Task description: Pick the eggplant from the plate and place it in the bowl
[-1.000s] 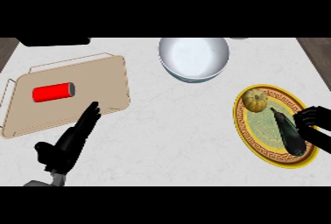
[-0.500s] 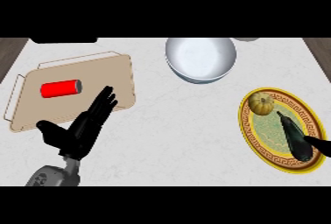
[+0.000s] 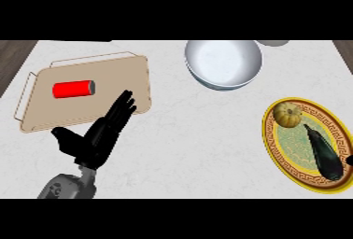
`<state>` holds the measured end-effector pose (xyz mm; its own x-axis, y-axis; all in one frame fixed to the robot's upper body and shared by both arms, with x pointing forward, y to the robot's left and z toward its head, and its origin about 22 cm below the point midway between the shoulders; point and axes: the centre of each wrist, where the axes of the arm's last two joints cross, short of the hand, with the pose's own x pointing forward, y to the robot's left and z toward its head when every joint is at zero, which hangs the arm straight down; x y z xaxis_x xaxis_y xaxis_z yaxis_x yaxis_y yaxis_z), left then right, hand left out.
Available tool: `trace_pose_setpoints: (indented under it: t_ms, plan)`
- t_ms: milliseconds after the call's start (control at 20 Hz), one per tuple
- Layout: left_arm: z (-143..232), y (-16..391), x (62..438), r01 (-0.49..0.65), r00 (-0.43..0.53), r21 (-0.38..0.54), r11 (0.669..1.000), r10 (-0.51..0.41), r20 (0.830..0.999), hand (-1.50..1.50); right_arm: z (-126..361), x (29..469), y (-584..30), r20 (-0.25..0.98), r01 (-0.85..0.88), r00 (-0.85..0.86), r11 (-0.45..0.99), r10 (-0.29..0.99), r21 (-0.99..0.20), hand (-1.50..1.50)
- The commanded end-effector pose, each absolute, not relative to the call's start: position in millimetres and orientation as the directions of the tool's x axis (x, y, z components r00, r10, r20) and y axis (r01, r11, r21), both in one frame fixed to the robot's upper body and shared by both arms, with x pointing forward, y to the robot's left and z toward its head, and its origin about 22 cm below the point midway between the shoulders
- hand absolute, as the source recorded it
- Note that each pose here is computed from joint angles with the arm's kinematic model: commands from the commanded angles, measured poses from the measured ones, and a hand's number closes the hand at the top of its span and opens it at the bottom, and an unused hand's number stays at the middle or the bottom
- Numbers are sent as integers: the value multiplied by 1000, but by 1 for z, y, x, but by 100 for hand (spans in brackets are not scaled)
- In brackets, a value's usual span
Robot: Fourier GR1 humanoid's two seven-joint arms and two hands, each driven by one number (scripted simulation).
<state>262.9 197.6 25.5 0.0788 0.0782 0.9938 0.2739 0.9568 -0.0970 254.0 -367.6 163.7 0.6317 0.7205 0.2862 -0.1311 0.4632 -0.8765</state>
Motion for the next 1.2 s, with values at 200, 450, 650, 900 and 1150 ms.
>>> trace_pose_setpoints:
  t_ms: [200, 450, 650, 900, 1150]
  plan:
    - [17, 202, 254, 292, 87, -90, 952, 67, 994, 0, 167, 298, -343, 136, -314, 754, 534, 643, -785, -150]
    - [25, 200, 273, 271, 80, -87, 959, 67, 995, 0, 141, 316, -349, 41, -378, 795, 548, 605, -746, -150]
    - [31, 203, 268, 287, 98, -89, 954, 64, 993, 0, 135, 323, -358, -32, -420, 815, 551, 579, -721, -150]
    - [21, 204, 261, 255, 97, -111, 960, 89, 991, 0, 125, 328, -345, -95, -477, 806, 544, 585, -690, -150]
    - [28, 207, 274, 242, 99, -106, 965, 84, 992, 0, 112, 318, -351, -117, -517, 788, 546, 605, -660, -150]
